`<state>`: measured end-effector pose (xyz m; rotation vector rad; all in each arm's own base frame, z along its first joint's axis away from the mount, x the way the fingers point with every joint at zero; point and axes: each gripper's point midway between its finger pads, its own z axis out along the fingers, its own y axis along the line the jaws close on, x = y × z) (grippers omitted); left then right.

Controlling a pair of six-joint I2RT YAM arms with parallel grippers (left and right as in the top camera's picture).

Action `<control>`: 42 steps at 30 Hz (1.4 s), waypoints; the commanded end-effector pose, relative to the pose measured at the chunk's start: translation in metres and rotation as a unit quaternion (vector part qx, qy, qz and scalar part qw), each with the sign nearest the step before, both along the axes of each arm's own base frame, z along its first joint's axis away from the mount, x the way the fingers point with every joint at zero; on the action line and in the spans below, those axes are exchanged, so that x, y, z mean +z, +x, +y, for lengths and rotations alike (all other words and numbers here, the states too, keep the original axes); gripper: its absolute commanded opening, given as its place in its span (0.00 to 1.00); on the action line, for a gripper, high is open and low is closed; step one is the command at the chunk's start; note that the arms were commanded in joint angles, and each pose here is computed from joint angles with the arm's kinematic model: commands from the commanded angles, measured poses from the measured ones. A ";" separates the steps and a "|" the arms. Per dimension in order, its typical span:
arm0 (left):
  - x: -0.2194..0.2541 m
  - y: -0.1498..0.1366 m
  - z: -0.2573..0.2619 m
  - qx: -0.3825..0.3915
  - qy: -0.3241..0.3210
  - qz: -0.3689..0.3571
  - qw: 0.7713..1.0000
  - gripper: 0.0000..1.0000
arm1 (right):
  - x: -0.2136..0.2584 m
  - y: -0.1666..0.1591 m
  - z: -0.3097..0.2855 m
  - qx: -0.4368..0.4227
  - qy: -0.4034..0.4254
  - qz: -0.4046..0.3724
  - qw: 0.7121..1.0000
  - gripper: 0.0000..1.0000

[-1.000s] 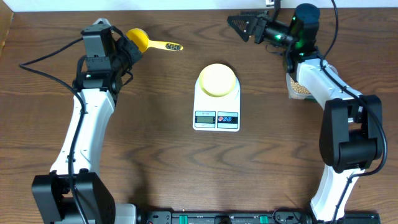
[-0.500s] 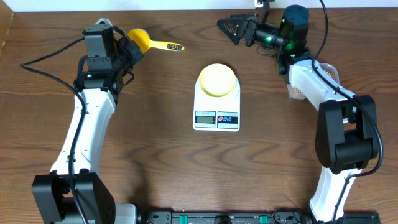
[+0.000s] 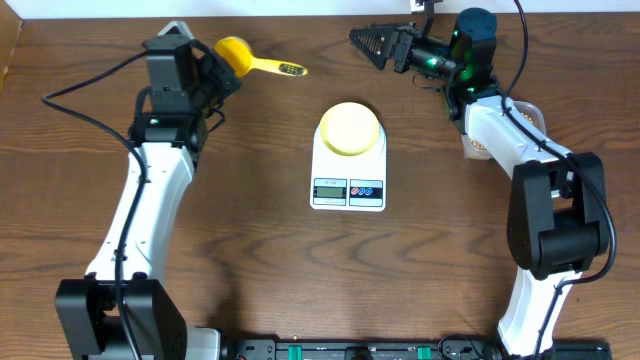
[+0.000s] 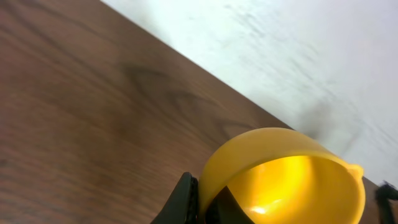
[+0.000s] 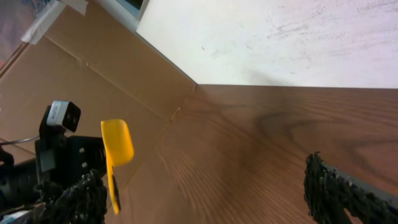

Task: Scoop item into bowl and weigh 50g on scale
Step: 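Move the right gripper left toward the yellow scoop in the left gripper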

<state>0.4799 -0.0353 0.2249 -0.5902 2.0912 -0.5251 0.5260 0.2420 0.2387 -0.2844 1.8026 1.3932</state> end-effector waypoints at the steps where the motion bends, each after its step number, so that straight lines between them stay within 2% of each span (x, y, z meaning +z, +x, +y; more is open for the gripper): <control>1: 0.018 0.003 -0.012 -0.008 -0.006 -0.025 1.000 0.08 | 0.008 -0.001 0.007 0.003 0.006 0.000 1.000 0.99; 10: 0.023 0.005 -0.018 -0.003 -0.022 -0.033 0.999 0.07 | 0.015 -0.015 0.030 0.036 0.024 0.008 0.999 0.99; 20: 0.030 0.008 -0.018 0.033 -0.089 -0.035 0.995 0.08 | 0.031 -0.045 0.068 0.099 0.035 -0.037 0.994 0.99; 26: 0.031 0.009 -0.019 0.035 -0.094 -0.038 0.994 0.07 | 0.047 -0.060 0.085 0.124 0.047 -0.076 0.988 0.99; 30: 0.031 0.009 -0.019 0.060 -0.140 -0.029 0.988 0.08 | 0.056 -0.067 0.093 0.131 0.055 -0.104 0.984 0.99; 42: 0.032 0.008 -0.024 0.060 -0.152 -0.026 0.986 0.07 | 0.061 -0.055 0.094 0.088 0.065 -0.099 0.989 0.95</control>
